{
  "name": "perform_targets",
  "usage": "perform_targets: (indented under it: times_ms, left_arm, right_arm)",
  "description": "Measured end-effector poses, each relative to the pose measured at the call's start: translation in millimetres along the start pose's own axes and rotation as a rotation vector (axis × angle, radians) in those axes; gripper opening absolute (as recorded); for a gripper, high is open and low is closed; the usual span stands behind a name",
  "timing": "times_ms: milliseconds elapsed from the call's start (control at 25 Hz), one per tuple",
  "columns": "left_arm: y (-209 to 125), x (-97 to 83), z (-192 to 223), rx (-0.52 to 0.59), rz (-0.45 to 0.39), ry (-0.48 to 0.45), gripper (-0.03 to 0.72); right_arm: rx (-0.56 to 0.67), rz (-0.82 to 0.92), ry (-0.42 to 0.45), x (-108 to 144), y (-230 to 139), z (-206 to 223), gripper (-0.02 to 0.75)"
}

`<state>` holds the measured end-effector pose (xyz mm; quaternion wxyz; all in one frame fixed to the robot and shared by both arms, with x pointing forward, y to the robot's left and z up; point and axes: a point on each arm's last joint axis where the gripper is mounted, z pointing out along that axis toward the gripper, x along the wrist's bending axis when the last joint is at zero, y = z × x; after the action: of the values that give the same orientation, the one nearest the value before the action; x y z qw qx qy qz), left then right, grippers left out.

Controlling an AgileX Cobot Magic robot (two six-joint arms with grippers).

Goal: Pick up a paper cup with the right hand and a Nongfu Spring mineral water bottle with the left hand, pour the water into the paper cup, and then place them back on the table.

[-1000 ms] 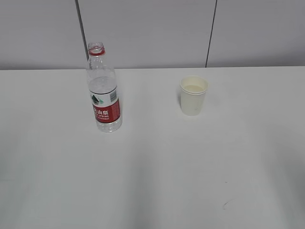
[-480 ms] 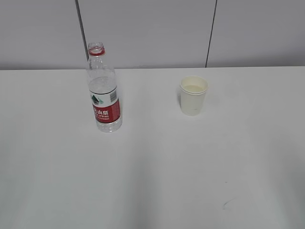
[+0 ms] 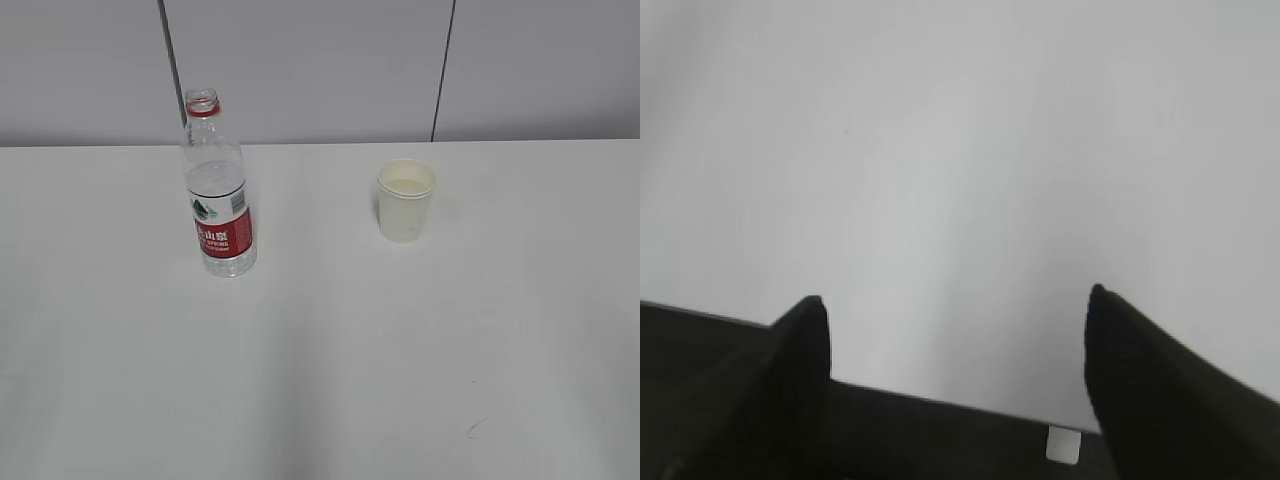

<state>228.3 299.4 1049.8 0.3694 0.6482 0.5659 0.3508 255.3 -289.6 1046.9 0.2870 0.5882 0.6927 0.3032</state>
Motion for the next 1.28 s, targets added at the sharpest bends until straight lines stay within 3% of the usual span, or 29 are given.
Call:
perform_targets:
  times_ms: [320, 1040, 1280]
  left_arm:
    - [-0.2, 0.0, -0.1, 0.0, 0.0, 0.0, 0.478]
    - [-0.1, -0.8, -0.1, -0.001, -0.004, -0.008, 0.473]
    - [0.4, -6.3, -0.3, -0.005, -0.034, -0.069, 0.471]
  right_arm:
    - [-0.173, -0.019, -0.025, 4.7, -17.4, -20.6, 0.591]
    - [-0.176, -0.02, -0.025, 4.9, -18.2, -21.1, 0.591]
    - [-0.176, -0.02, -0.025, 4.9, -18.2, -21.1, 0.591]
